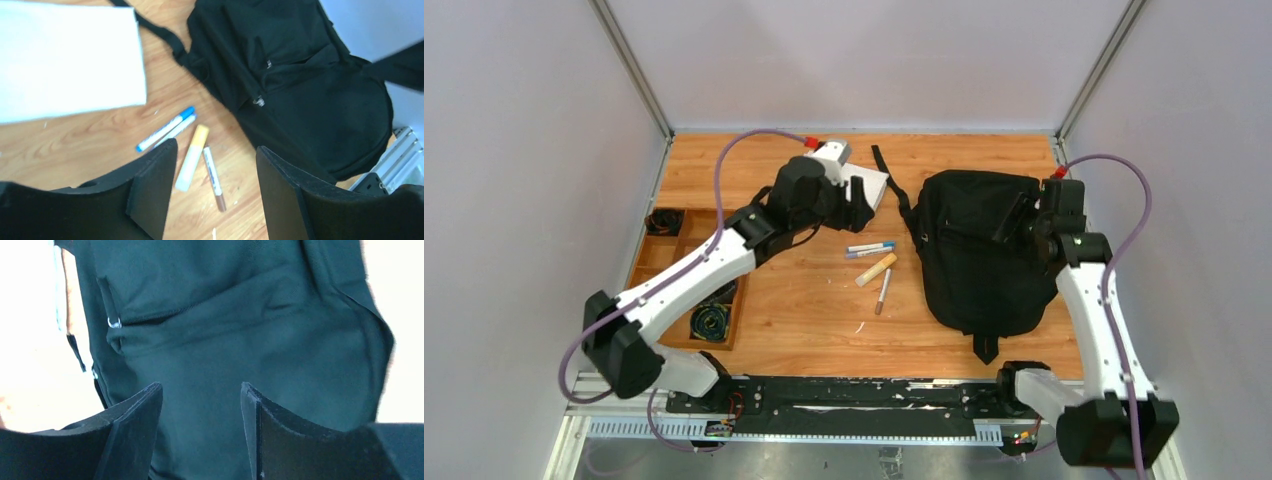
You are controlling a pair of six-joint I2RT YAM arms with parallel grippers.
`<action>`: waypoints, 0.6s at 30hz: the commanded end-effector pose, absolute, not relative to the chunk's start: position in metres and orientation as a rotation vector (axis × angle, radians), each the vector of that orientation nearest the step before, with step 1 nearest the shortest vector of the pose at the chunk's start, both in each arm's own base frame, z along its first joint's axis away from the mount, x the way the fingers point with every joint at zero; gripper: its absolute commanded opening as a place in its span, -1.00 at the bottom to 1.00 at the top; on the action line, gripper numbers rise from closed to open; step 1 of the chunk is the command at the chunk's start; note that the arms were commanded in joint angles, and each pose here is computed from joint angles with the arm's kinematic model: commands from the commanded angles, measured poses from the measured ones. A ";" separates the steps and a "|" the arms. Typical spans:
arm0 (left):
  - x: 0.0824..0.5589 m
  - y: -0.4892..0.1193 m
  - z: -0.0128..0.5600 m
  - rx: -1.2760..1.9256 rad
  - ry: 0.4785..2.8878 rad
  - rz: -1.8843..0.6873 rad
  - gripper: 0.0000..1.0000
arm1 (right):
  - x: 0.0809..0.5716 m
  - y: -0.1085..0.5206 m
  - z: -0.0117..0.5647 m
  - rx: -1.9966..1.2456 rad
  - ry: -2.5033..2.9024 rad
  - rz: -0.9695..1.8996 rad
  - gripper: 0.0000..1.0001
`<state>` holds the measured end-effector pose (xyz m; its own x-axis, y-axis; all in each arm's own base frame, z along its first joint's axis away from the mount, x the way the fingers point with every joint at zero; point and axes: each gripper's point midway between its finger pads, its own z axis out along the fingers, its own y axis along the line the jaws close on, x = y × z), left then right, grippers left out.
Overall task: Pack the student bag
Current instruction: Adjust the student bag at the center of the board.
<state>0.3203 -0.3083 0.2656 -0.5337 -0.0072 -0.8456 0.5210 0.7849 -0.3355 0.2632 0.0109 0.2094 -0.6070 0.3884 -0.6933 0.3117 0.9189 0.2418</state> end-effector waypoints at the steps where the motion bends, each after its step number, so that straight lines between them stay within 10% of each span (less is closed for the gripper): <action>1: 0.315 -0.276 0.261 0.250 1.968 -0.636 0.39 | 0.318 0.036 0.208 0.394 2.233 0.435 0.19; 10: 0.285 -0.278 0.212 0.258 2.127 -0.709 0.37 | 0.383 0.038 0.154 0.412 2.373 0.476 -0.33; 18: 0.274 -0.285 0.198 0.280 2.162 -0.715 0.33 | 0.338 0.065 0.105 0.359 2.486 0.581 -0.42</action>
